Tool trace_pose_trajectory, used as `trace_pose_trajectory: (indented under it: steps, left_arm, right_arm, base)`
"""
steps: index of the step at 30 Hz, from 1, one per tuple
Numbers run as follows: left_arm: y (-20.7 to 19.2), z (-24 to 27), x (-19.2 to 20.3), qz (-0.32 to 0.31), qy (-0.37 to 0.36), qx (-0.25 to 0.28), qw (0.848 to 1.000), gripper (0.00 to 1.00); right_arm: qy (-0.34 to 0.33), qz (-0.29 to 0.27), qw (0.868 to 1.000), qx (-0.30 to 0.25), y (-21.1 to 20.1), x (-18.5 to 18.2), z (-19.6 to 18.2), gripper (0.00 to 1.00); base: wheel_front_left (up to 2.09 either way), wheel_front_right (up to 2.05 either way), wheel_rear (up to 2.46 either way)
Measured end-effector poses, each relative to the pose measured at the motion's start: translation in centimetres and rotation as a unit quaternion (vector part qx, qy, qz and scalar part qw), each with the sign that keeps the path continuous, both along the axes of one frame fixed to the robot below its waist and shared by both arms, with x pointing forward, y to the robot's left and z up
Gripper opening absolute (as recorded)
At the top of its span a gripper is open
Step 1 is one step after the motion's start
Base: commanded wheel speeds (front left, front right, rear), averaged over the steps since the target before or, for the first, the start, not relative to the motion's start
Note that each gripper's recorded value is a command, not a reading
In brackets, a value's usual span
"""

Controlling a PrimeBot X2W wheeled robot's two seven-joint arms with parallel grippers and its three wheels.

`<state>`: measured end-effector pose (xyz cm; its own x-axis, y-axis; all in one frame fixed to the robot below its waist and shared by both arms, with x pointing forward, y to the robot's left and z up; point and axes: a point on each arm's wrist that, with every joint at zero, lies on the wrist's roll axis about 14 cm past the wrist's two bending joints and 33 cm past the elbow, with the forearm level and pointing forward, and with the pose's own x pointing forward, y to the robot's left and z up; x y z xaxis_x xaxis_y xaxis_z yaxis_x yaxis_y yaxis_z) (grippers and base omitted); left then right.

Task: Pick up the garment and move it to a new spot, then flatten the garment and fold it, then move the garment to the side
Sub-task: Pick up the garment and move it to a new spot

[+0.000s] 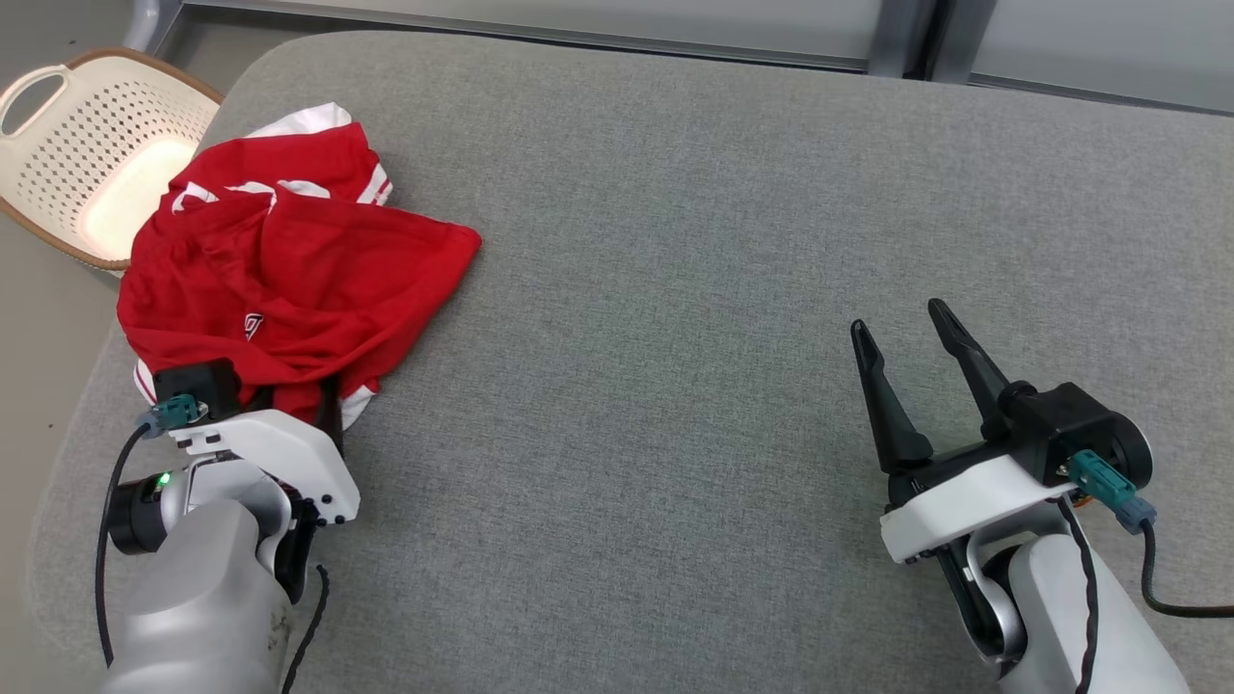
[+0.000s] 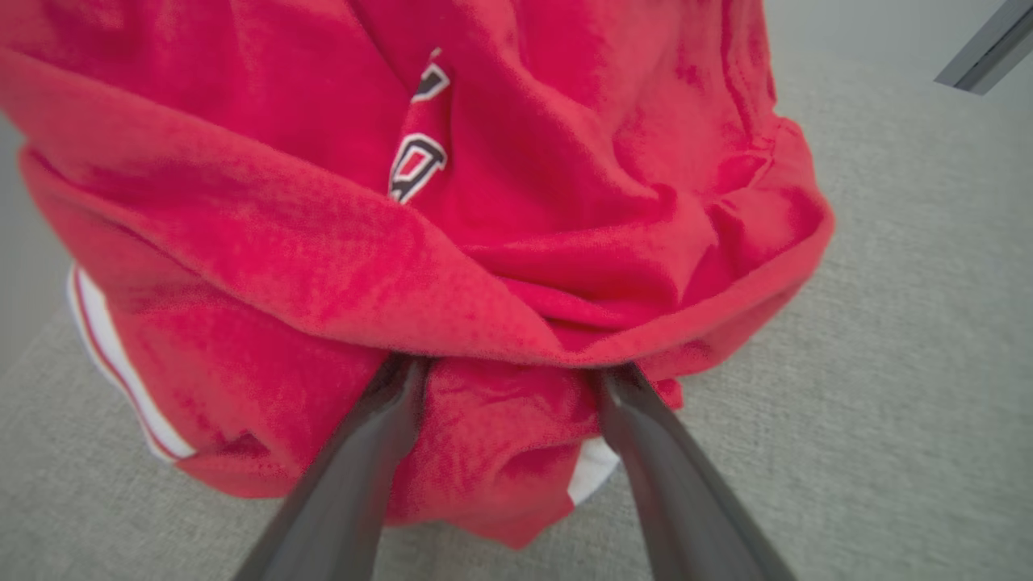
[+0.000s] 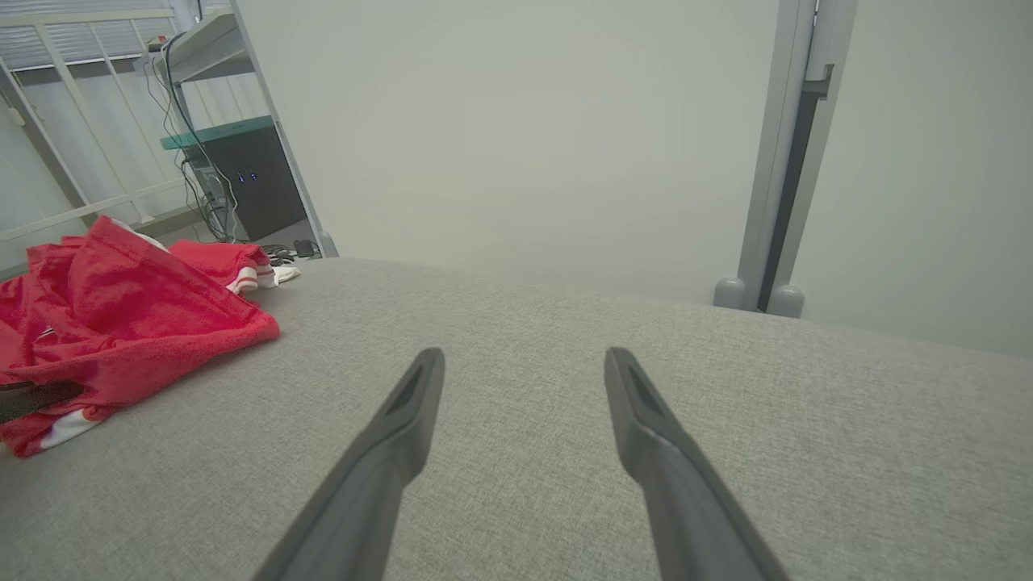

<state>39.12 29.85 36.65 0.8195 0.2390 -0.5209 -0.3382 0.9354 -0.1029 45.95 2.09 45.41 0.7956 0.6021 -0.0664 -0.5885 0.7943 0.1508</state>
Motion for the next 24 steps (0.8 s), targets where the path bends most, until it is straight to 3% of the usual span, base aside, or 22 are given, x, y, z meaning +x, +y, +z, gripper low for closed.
trace_pose_trajectory:
  steps: [12,24]
  left_arm:
    - [2.5,3.3,-0.7,0.023,-0.068,0.019,0.997,0.0]
    - [2.2,10.7,-3.6,0.005,-0.214,0.069,0.974,0.0]
  right_arm:
    - [-0.009,-0.01,1.0,0.0,-0.6,-1.5,0.9,1.0]
    - [-0.027,-0.017,0.999,0.006,-1.1,-5.4,3.2,1.0]
  base:
    - [0.0,0.0,0.0]
    - [0.0,0.0,0.0]
